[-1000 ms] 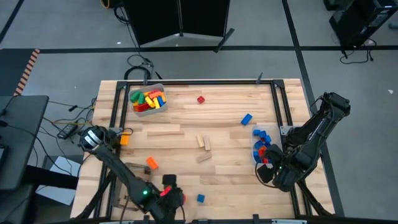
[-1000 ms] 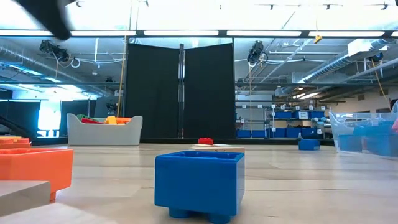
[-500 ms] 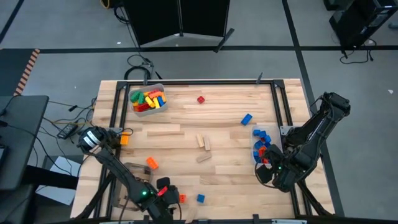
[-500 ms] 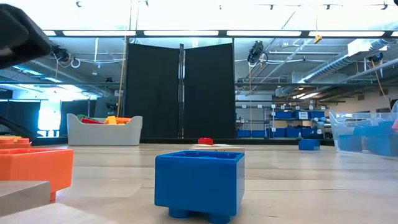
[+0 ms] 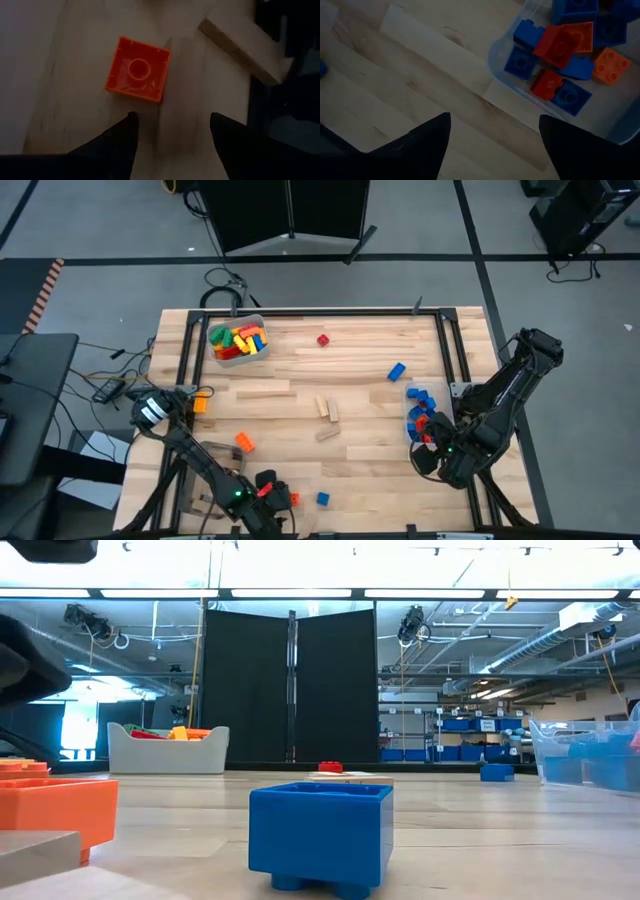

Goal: Sort blocks by size
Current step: Put the brown block into the black bin

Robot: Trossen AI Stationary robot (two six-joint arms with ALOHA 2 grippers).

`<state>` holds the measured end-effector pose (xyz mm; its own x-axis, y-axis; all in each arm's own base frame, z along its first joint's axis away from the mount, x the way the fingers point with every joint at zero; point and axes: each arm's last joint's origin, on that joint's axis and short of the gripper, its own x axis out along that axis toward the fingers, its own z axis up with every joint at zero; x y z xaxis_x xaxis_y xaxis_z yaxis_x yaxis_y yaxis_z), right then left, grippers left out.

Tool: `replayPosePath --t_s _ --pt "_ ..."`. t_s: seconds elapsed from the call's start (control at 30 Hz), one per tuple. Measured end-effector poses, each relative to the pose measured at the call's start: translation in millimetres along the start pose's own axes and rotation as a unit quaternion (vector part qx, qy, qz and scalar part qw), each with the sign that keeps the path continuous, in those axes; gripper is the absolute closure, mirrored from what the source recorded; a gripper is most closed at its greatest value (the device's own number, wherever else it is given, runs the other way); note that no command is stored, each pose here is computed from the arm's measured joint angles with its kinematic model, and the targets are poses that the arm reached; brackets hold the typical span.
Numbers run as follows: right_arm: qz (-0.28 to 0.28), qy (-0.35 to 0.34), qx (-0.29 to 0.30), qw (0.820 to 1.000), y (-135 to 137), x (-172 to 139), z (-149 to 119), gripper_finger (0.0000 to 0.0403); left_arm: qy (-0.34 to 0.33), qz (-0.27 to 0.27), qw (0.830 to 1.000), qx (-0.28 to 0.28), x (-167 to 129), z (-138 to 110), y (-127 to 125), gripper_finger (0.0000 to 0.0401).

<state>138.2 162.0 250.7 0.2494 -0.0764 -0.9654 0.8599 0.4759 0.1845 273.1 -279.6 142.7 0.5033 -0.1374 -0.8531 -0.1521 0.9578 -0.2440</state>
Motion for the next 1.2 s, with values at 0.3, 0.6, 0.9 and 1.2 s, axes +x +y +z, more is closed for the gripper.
replayPosePath --t_s 0.3,0.6,0.9,1.2 --pt "-0.002 -0.001 -0.004 1.0 0 0 0 0.0084 -0.007 0.025 1.0 -0.013 7 -3 2 0.0164" --pt "0.003 -0.011 -0.004 1.0 0 0 1 0.009 0.018 0.018 1.0 -0.017 8 -3 4 0.0296" --pt "0.005 -0.01 -0.004 1.0 0 0 1 0.0089 0.04 -0.016 0.997 -0.061 -16 3 2 0.0296" --pt "0.005 -0.01 -0.007 1.0 0 0 1 0.0094 0.058 0.046 0.982 -0.171 -85 10 23 0.0296"
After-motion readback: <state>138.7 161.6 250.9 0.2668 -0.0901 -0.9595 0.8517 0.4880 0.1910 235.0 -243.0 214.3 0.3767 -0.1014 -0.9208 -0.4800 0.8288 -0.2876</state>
